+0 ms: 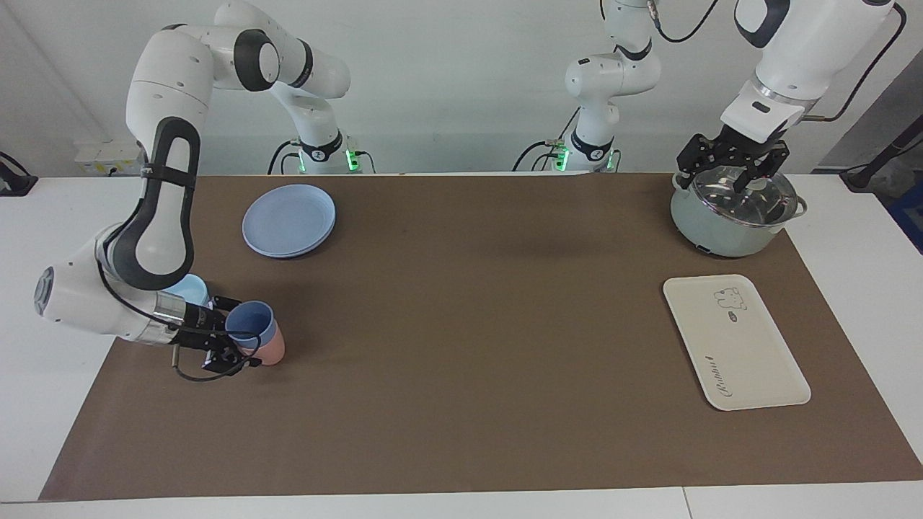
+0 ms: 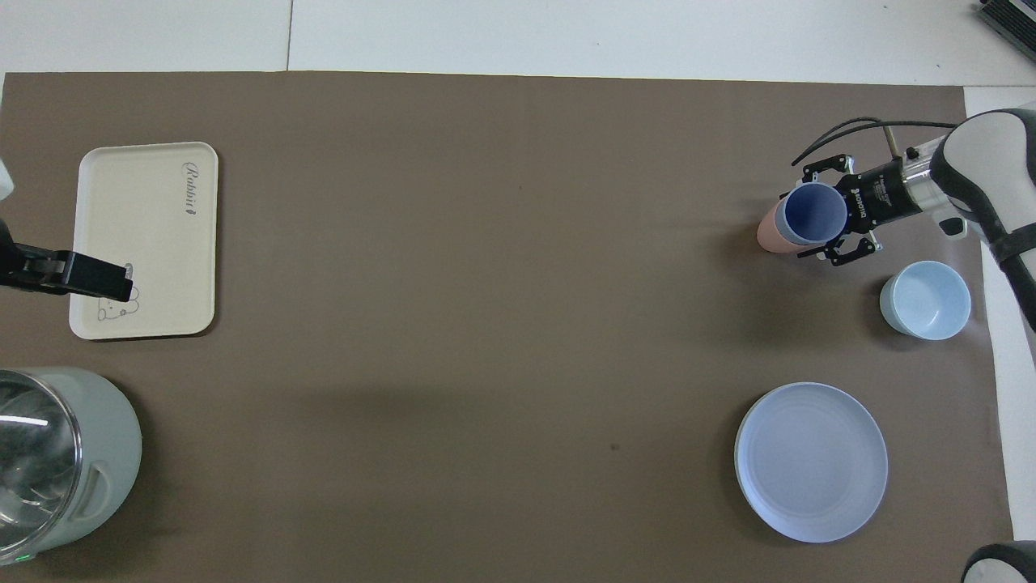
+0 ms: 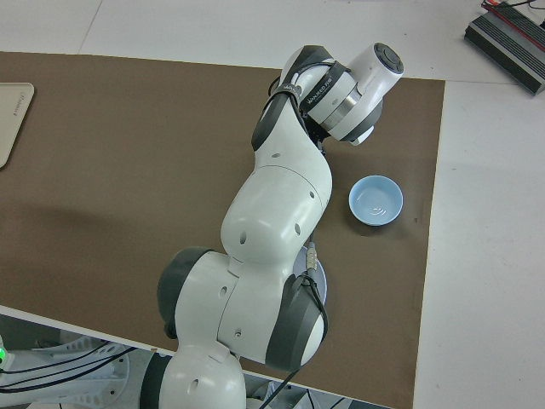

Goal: Place cup on tray
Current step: 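Lift the cup with the right gripper toward the approaching left gripper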

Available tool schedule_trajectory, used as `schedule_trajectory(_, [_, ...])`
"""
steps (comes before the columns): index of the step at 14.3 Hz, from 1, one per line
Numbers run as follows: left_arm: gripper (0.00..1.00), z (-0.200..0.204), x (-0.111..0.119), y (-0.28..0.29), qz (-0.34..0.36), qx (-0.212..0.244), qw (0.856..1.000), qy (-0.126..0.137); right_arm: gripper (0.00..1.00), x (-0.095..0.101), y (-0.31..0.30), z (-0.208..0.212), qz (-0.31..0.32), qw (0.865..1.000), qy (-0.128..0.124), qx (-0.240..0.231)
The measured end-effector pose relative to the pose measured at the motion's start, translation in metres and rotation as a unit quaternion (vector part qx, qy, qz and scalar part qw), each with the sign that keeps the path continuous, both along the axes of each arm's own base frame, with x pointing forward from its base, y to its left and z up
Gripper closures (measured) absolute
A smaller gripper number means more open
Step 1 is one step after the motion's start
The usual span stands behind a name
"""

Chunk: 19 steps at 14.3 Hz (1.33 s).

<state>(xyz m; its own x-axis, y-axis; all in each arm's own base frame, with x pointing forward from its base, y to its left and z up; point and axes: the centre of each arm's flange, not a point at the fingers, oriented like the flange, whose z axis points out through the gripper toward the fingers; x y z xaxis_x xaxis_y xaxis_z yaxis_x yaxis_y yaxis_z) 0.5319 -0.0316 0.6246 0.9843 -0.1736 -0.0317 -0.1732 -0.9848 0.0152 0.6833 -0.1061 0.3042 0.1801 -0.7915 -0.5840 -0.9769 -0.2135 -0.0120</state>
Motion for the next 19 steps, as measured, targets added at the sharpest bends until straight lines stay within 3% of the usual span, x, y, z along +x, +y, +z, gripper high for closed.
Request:
schedule_trajectory(3, [0.0, 0.0, 0.0, 0.0, 0.0, 0.0, 1.0, 0.0, 0.05, -0.008, 0.007, -0.002, 0.008, 1.0, -0.002, 0.018])
schedule_trajectory(5, [0.0, 0.0, 0.0, 0.0, 0.0, 0.0, 1.0, 0.0, 0.19, -0.013, 0.018, -0.004, 0.025, 0.999, -0.002, 0.029])
schedule_trajectory(9, [0.0, 0.0, 0.0, 0.0, 0.0, 0.0, 1.0, 0.0, 0.19, -0.023, 0.072, 0.002, 0.06, 0.997, 0.005, 0.052])
schedule_trajectory(13, [0.0, 0.0, 0.0, 0.0, 0.0, 0.0, 1.0, 0.0, 0.19, -0.038, 0.176, 0.045, 0.101, 0.994, 0.011, 0.043])
schedule_trajectory(16, [0.0, 0.0, 0.0, 0.0, 0.0, 0.0, 1.0, 0.0, 0.19, -0.048, 0.255, 0.077, 0.074, 0.997, 0.019, 0.016])
schedule_trajectory(19, [0.0, 0.0, 0.001, -0.007, -0.006, -0.002, 1.0, -0.004, 0.19, -0.054, 0.327, 0.102, 0.003, 1.0, 0.006, -0.003])
